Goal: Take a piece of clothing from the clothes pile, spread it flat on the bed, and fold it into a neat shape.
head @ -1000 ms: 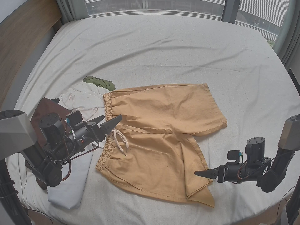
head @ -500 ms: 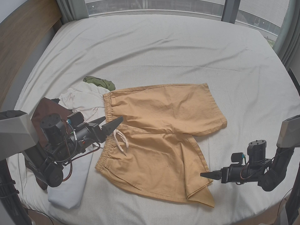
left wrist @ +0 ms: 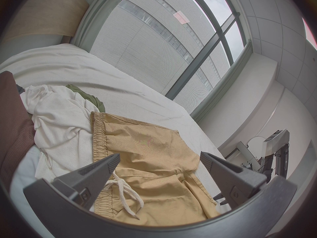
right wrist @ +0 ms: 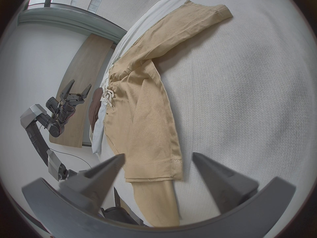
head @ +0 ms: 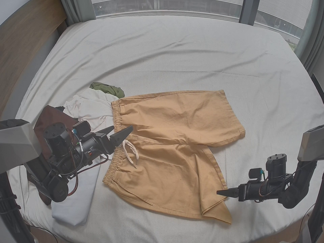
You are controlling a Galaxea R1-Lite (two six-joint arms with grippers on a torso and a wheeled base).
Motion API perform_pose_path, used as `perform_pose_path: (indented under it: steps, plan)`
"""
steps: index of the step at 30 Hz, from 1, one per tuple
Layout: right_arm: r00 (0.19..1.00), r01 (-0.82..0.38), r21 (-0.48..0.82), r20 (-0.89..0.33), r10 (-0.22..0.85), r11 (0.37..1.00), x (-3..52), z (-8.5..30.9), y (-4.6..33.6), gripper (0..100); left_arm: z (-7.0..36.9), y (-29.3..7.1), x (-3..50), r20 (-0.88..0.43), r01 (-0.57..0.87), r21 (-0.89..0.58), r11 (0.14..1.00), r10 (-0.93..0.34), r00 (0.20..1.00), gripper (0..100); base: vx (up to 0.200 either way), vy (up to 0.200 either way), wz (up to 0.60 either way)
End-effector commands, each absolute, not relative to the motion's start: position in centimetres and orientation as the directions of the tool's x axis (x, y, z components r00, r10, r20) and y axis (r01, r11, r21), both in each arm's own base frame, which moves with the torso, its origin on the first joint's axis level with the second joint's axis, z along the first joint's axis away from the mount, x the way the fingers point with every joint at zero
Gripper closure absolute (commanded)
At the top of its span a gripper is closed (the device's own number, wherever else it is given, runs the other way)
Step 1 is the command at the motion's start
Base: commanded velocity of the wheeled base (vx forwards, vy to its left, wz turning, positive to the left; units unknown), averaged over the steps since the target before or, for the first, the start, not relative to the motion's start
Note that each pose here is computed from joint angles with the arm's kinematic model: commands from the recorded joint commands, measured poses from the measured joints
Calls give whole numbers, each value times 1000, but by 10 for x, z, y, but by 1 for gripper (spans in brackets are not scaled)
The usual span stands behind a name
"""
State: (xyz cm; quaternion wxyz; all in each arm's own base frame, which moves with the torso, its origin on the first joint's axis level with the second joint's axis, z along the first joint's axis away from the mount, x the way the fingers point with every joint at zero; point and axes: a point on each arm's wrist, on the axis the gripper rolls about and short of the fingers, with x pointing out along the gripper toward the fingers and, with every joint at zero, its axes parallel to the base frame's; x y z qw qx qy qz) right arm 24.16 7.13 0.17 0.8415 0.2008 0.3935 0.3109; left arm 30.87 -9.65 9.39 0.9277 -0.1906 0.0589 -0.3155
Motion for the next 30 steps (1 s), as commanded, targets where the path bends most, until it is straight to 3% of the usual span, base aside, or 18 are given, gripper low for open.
perform_pose_path:
  steps: [1, 12, 30]
  plan:
    - [491, -367, 584, -540, 684, 724, 241, 1, 73, 100, 94, -97, 309, 11, 563, -391, 728, -608, 794, 0, 0, 0, 0]
    - [495, -370, 583, -536, 684, 724, 242, 1, 72, 100, 95, -97, 309, 16, 565, -390, 727, -608, 794, 0, 0, 0, 0]
    - [616, -340, 563, -472, 631, 753, 261, 18, 46, 100, 94, -97, 309, 13, 564, -391, 728, -608, 794, 0, 0, 0, 0]
